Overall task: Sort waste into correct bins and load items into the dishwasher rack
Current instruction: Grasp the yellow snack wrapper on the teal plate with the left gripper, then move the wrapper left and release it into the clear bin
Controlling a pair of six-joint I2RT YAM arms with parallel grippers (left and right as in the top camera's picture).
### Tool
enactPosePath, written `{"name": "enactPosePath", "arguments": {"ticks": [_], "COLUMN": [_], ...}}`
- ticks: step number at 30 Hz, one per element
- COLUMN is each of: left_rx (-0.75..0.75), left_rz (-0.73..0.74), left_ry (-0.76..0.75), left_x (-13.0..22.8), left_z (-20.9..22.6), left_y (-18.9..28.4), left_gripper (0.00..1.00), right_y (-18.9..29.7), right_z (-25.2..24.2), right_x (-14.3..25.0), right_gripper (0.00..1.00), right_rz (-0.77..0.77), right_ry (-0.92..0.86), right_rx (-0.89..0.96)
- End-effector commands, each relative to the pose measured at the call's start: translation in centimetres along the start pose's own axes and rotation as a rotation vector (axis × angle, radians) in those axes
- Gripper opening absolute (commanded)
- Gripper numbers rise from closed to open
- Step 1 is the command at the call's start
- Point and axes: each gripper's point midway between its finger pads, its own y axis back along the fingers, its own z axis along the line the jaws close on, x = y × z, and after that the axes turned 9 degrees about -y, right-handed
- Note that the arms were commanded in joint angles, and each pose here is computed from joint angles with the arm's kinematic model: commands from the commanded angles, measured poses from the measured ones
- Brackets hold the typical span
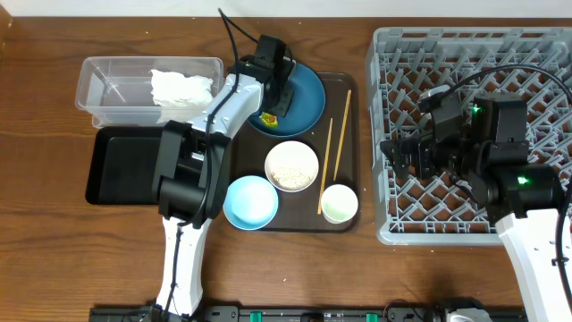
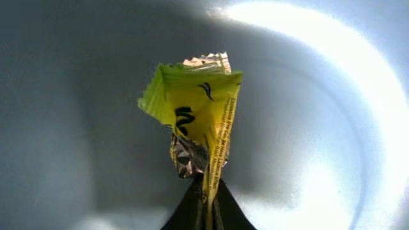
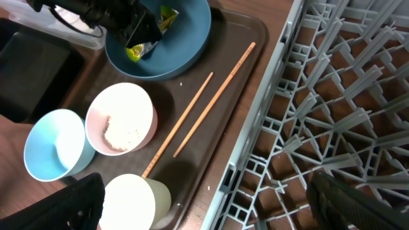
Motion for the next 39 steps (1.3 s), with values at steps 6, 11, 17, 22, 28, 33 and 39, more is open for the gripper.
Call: {"name": "enactPosePath", "arguments": {"ticks": [6,11,17,22,28,33,39], "left_rx": [-0.038,-0.169,-0.325,-0.347,-0.356,-0.360,-0.370], "left_rz": [-0.102,-0.190,-0.218,-0.165,-0.088,-0.091,-0.162], "left_ry": [0.021,0.127,0.365,0.542,0.596,0.603,0.598], "left_x": [-2.4,-2.7,-0.2,2.7,5.3,5.5,4.2], "left_z": [2.0,6.3,13.4,17.5,20.4,20.8,20.6], "left_y": [7.7,15.9,20.0,17.5,13.0,13.2,16.7], "left_gripper": [0.06,0.06,0.06,0.06,0.34,0.61,0.73], "right_y": [0.3,0.3,0.3,0.3,0.3,0.3,0.3], "right_z": [0.3,0.3,0.3,0.3,0.3,0.3,0.3], "right_x": [-0.7,-0.7,-0.7,-0.8,-0.8,-0.8,-0.9], "right_gripper": [0.99,0.99,0.99,0.99,0.99,0.99,0.99], "right_rz": [-0.014,-0.014,-0.014,-0.019,-0.018,-0.021,-0.022], "right_ry": [-0.005,-0.005,-0.006,-0.029,-0.030,-0.029,-0.028], "right_rx": [-0.005,-0.005,-0.006,-0.006,-0.006,-0.006,-0.006]}}
